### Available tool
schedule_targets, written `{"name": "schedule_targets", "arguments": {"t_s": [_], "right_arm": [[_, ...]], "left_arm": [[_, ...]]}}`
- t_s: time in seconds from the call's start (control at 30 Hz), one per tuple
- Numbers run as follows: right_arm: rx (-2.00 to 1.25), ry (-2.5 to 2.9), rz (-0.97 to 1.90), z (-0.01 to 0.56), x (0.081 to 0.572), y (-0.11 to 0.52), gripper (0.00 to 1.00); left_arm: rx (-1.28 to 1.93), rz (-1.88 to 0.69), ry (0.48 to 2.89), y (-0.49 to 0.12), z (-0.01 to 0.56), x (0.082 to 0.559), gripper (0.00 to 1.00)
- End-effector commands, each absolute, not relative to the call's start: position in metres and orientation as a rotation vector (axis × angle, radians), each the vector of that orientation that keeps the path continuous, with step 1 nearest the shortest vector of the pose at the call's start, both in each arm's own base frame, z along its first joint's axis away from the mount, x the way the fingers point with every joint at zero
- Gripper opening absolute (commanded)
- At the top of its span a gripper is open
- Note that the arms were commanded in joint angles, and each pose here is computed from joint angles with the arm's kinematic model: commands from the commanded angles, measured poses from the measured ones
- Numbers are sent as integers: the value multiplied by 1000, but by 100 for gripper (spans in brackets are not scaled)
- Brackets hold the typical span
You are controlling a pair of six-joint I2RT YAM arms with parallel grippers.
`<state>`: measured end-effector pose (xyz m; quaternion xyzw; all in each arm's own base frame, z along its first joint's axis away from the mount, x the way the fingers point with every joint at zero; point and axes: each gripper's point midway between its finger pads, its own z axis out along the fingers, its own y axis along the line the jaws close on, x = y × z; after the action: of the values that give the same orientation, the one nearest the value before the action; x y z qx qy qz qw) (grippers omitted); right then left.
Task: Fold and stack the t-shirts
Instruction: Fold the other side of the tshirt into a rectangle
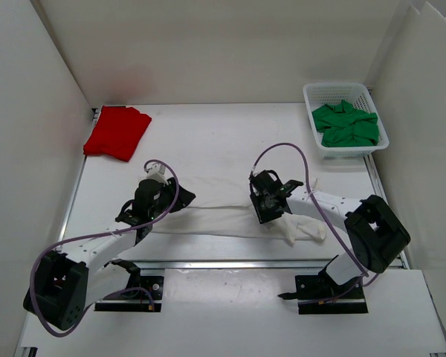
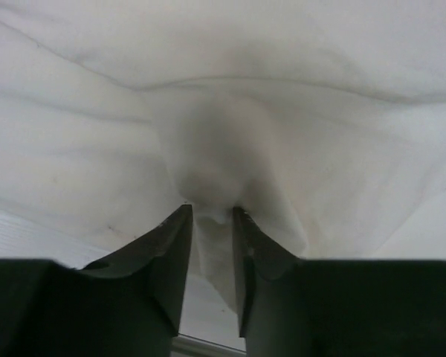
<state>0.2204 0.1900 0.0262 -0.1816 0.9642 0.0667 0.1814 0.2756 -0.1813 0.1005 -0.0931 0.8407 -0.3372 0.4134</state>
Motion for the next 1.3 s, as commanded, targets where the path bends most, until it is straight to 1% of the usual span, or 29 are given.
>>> {"name": "schedule_targets", "arguments": {"t_s": [0.0,0.07,0.13,0.17,0.2,0.27,0.3,0.33,0.4,0.53,0.57,0.63,0.8,0.9,0.97,1.03,1.07,1.13,1.2,1.27], "right_arm": [[-453,2692,182,25,234,188,24],[-435,2678,166,28,238,185,18],[-433,2676,133,28,241,180,13],[-419,2689,139,28,240,176,6],[-420,2693,171,30,238,176,1],[-409,2679,268,39,240,181,0],[-403,2668,392,48,237,189,0],[-401,2673,444,49,233,192,0],[-400,2623,619,72,229,199,0],[-388,2548,850,102,222,209,0],[-378,2549,839,102,223,206,0],[-398,2568,726,96,223,205,0],[-394,2622,619,80,223,205,1],[-282,2710,465,55,227,178,0],[-216,2725,306,45,234,155,1],[-167,2727,264,45,237,147,8],[-156,2721,190,43,237,138,9],[-124,2699,133,49,244,130,14],[-121,2685,72,54,245,123,21],[-140,2647,55,64,248,125,23]], "left_arm": [[-227,-869,2096,-184,105,276,43],[-220,-874,2094,-183,106,276,43],[-223,-874,2088,-182,107,276,43],[-228,-866,2089,-180,106,277,43],[-228,-863,2092,-179,105,277,43],[-235,-863,2084,-178,107,279,43],[-227,-869,2083,-180,109,277,43],[-227,-879,2083,-180,110,278,43],[-224,-876,2081,-180,111,279,43],[-223,-881,2061,-181,121,283,44],[-218,-889,2057,-182,123,283,43],[-224,-884,2054,-183,124,284,44],[-232,-905,2081,-185,115,282,44],[-236,-920,2074,-185,115,281,43],[-241,-910,2089,-184,111,279,43],[-230,-924,2086,-187,112,278,44],[-238,-917,2084,-185,112,279,44],[-226,-932,2078,-188,114,278,44],[-229,-922,2086,-189,113,279,44],[-224,-926,2083,-189,114,279,43]]}}
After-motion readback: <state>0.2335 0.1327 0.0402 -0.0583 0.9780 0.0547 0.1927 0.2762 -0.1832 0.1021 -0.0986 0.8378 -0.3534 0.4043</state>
